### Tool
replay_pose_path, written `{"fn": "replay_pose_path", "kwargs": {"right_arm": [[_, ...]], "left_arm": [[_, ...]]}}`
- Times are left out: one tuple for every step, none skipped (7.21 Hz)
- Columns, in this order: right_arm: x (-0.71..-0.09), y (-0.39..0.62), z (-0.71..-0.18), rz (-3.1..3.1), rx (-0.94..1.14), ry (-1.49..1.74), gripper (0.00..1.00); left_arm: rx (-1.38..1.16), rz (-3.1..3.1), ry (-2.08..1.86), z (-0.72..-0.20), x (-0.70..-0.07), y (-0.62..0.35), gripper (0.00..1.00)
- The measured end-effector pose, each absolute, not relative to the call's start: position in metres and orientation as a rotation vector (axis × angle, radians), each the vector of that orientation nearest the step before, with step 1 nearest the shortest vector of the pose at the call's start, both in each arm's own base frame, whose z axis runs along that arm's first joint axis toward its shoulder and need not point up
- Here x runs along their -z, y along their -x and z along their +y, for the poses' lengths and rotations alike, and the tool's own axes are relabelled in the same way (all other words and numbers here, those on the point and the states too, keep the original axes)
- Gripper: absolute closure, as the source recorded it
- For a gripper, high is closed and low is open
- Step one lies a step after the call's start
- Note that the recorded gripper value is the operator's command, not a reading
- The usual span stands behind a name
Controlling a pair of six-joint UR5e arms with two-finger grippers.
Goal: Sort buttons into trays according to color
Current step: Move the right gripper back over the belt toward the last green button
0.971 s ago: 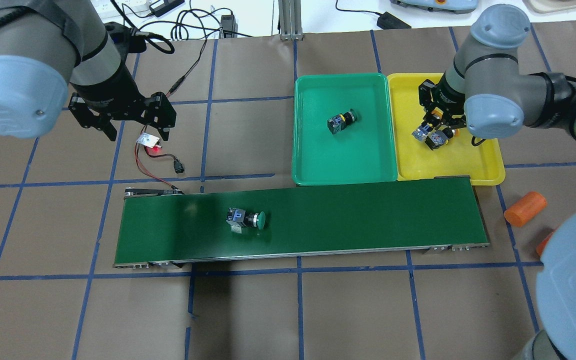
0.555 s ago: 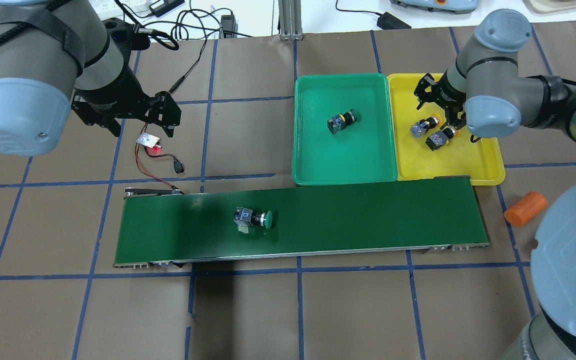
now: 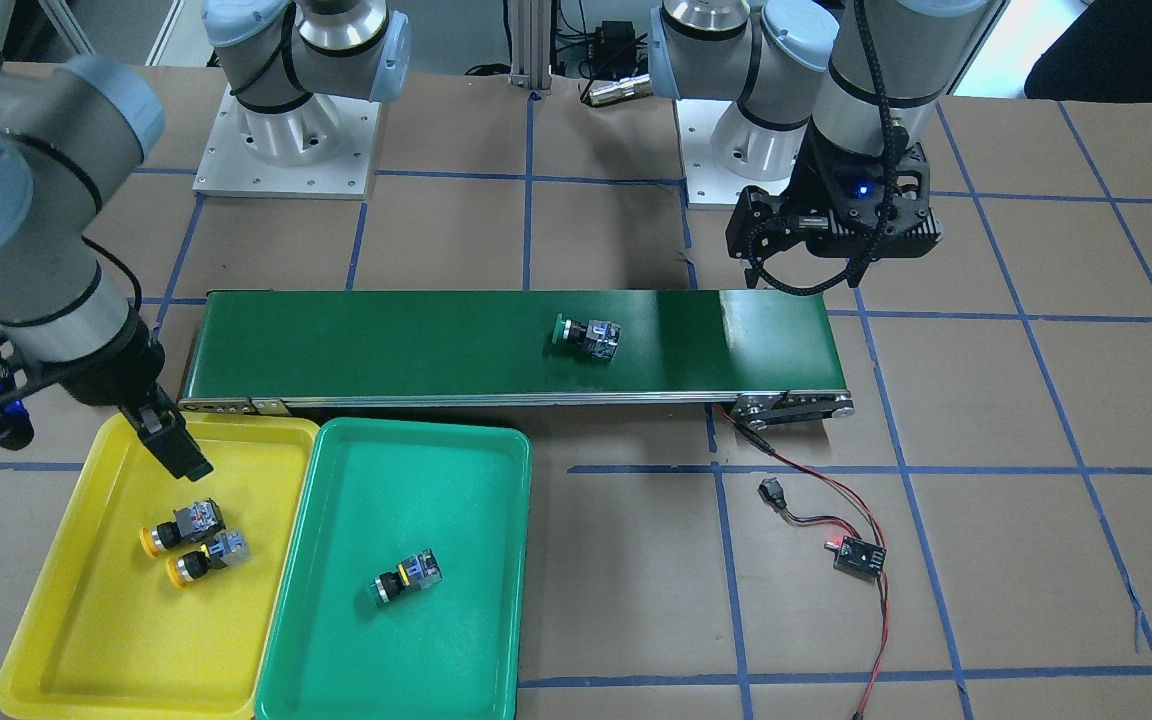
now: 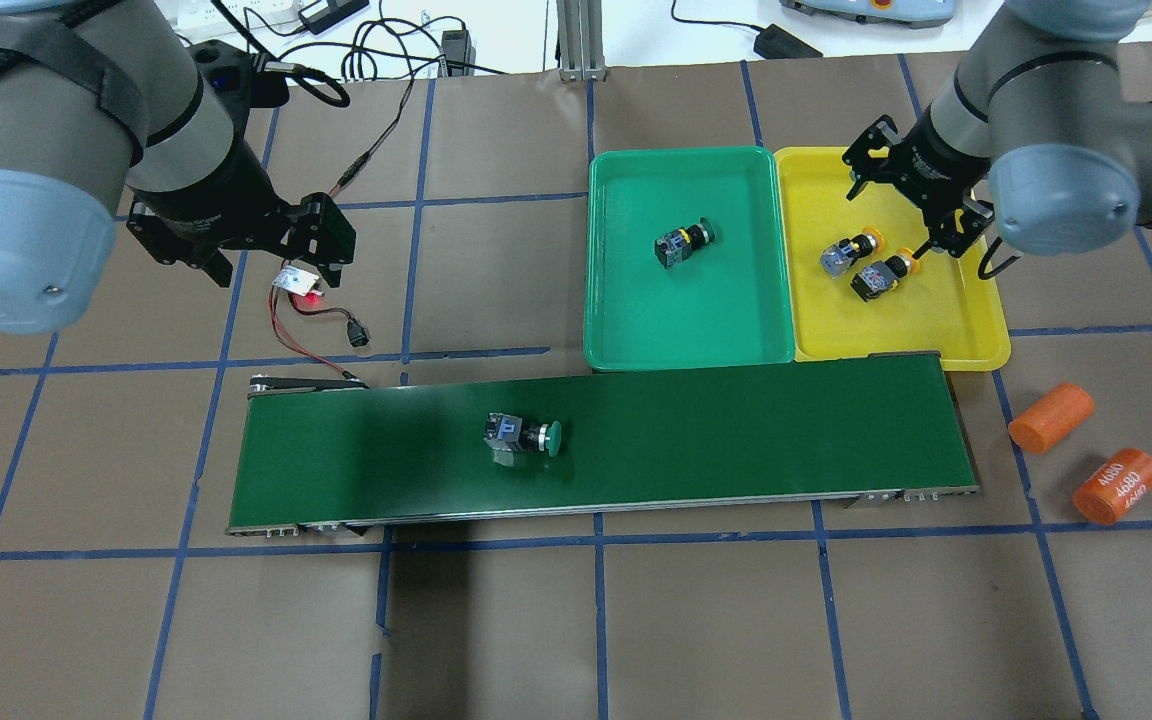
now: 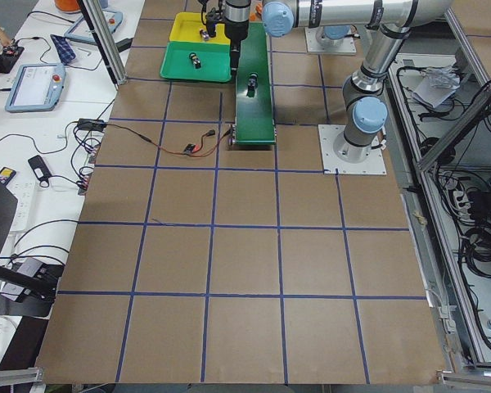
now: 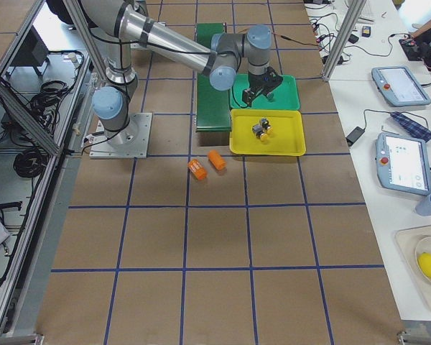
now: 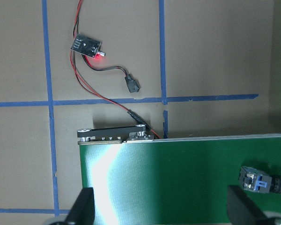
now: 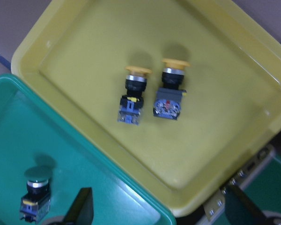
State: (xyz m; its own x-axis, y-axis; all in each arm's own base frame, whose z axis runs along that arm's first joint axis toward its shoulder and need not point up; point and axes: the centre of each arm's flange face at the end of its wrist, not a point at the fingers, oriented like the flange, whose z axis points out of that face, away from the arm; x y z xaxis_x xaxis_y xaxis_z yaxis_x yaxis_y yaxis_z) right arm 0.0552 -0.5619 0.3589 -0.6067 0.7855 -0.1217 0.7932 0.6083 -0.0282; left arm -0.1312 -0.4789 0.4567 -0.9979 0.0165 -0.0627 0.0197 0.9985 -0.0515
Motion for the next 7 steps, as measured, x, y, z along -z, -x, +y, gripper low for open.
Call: {"fn": "replay_pose_path", "kwargs": {"right_arm": [[-0.386,-0.068,-0.534,2.702,0.088,-1.408,0.0],[-0.406,-0.081,-0.507,2.666,0.072,-1.474,0.0],[-0.415,-0.096,-0.483,2.617,0.047,-1.562,0.0],[-0.409,-0.114,-0.467,2.583,0.011,-1.635,0.0],[-0.398,-0.135,-0.456,2.593,-0.018,-1.645,0.0],[-0.391,-0.148,-0.45,2.614,-0.037,-1.633,0.0],[-0.383,-0.154,-0.449,2.627,-0.058,-1.631,0.0]], "left_arm": [[0.081,3.08,-0.032,-0.482,-0.458,0.131,0.0],[0.081,3.096,-0.036,-0.484,-0.458,0.133,0.0],[0.075,3.117,-0.043,-0.489,-0.457,0.135,0.0],[0.059,3.128,-0.052,-0.496,-0.462,0.135,0.0],[0.031,3.132,-0.058,-0.501,-0.472,0.136,0.0],[0.005,3.135,-0.066,-0.504,-0.474,0.137,0.0],[-0.027,3.137,-0.075,-0.507,-0.465,0.137,0.0]]}}
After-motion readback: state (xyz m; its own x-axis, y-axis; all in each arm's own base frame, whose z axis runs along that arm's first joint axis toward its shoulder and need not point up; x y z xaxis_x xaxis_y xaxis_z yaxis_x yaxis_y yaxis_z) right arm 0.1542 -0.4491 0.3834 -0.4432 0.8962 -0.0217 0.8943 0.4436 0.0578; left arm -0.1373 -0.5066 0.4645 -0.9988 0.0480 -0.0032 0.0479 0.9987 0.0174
